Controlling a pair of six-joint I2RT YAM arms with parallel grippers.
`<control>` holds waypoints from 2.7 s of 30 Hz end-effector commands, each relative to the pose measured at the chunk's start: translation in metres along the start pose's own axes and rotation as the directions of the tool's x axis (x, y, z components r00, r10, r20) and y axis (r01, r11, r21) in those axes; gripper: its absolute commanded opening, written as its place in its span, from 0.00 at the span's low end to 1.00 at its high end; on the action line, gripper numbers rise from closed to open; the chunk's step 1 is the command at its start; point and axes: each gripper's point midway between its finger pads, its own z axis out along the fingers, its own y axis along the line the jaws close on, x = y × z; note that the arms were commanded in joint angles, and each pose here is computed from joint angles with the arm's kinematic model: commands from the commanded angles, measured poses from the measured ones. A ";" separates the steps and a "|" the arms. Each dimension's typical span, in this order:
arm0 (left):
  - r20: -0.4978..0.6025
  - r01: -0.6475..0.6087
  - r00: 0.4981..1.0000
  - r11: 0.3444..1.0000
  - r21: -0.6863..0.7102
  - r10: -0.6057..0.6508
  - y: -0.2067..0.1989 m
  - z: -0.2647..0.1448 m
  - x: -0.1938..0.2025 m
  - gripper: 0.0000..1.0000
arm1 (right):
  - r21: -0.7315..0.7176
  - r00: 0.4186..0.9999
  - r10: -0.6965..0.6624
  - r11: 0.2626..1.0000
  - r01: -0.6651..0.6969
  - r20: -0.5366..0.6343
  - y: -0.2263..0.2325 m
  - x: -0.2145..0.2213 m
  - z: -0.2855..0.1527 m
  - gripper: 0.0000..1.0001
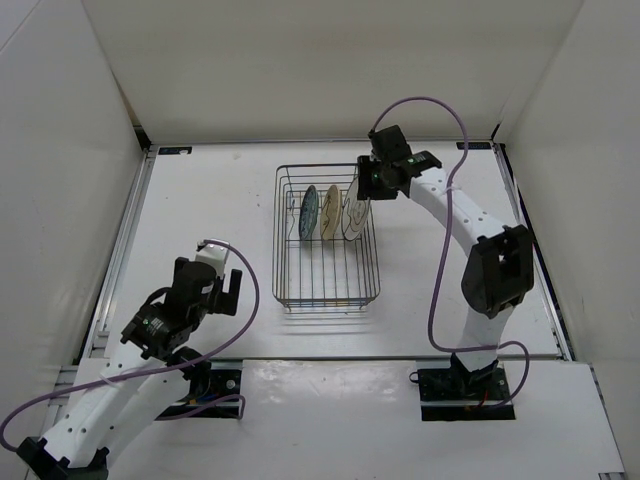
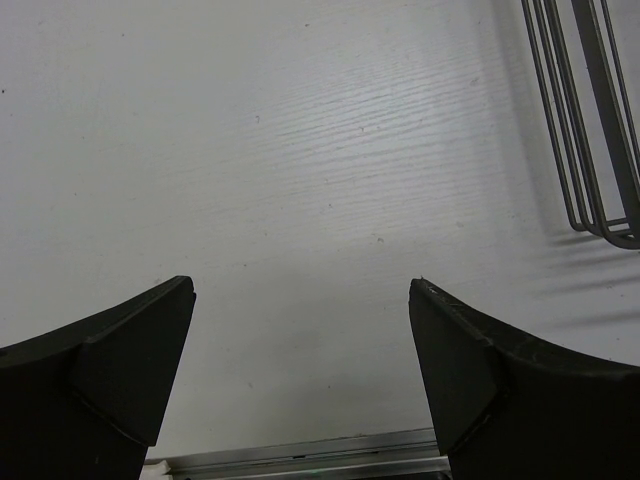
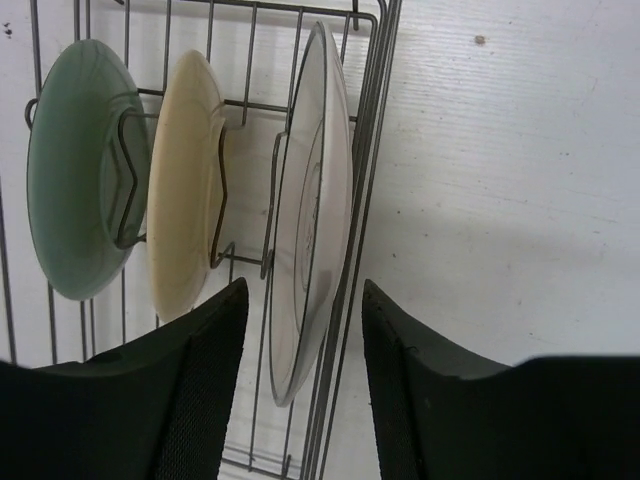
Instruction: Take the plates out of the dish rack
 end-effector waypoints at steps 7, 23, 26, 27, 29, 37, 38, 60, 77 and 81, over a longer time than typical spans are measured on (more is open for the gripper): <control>-0.002 0.005 1.000 1.000 0.017 -0.005 -0.004 0.001 -0.003 0.99 | 0.158 0.998 -0.033 0.987 0.025 0.049 -0.008 -0.019 0.000 0.34; -0.002 0.005 1.000 1.000 0.016 -0.005 -0.004 0.001 -0.003 0.99 | 0.207 0.997 0.028 0.977 -0.043 0.076 -0.003 -0.028 0.004 0.08; -0.002 0.005 1.000 1.000 0.014 -0.005 -0.003 0.001 -0.003 0.99 | 0.197 0.994 0.035 0.979 -0.054 0.101 0.002 -0.035 -0.003 0.07; -0.005 0.007 1.000 1.000 0.018 -0.007 -0.004 0.001 -0.002 0.99 | 0.194 0.993 0.036 0.979 -0.057 0.112 0.003 -0.040 -0.006 0.07; -0.003 0.006 1.000 1.000 0.018 -0.006 -0.004 0.001 -0.003 0.99 | 0.195 0.991 0.040 0.979 -0.064 0.124 0.006 -0.043 -0.010 0.07; -0.003 0.006 1.000 1.000 0.016 -0.006 -0.004 0.001 -0.003 0.99 | 0.220 0.985 0.031 0.973 -0.069 0.171 0.006 -0.052 -0.026 0.04; -0.006 0.005 1.000 1.000 0.017 -0.005 -0.004 0.001 -0.002 0.99 | 0.218 0.983 0.020 0.974 -0.061 0.185 0.008 -0.055 -0.030 0.04; -0.019 -0.002 1.000 1.000 0.012 0.002 -0.003 0.002 -0.001 0.99 | 0.441 0.893 -0.130 0.894 -0.082 0.430 -0.049 -0.083 -0.141 0.00; -0.014 0.001 1.000 0.995 0.100 0.000 -0.016 -0.005 -0.002 0.99 | 0.121 0.757 0.591 0.760 -0.638 0.279 -0.178 0.110 -0.053 0.00; -0.016 0.000 1.000 0.994 0.108 0.002 -0.018 -0.004 0.000 0.99 | 0.068 0.699 0.667 0.709 -0.702 0.257 -0.185 0.129 -0.038 0.00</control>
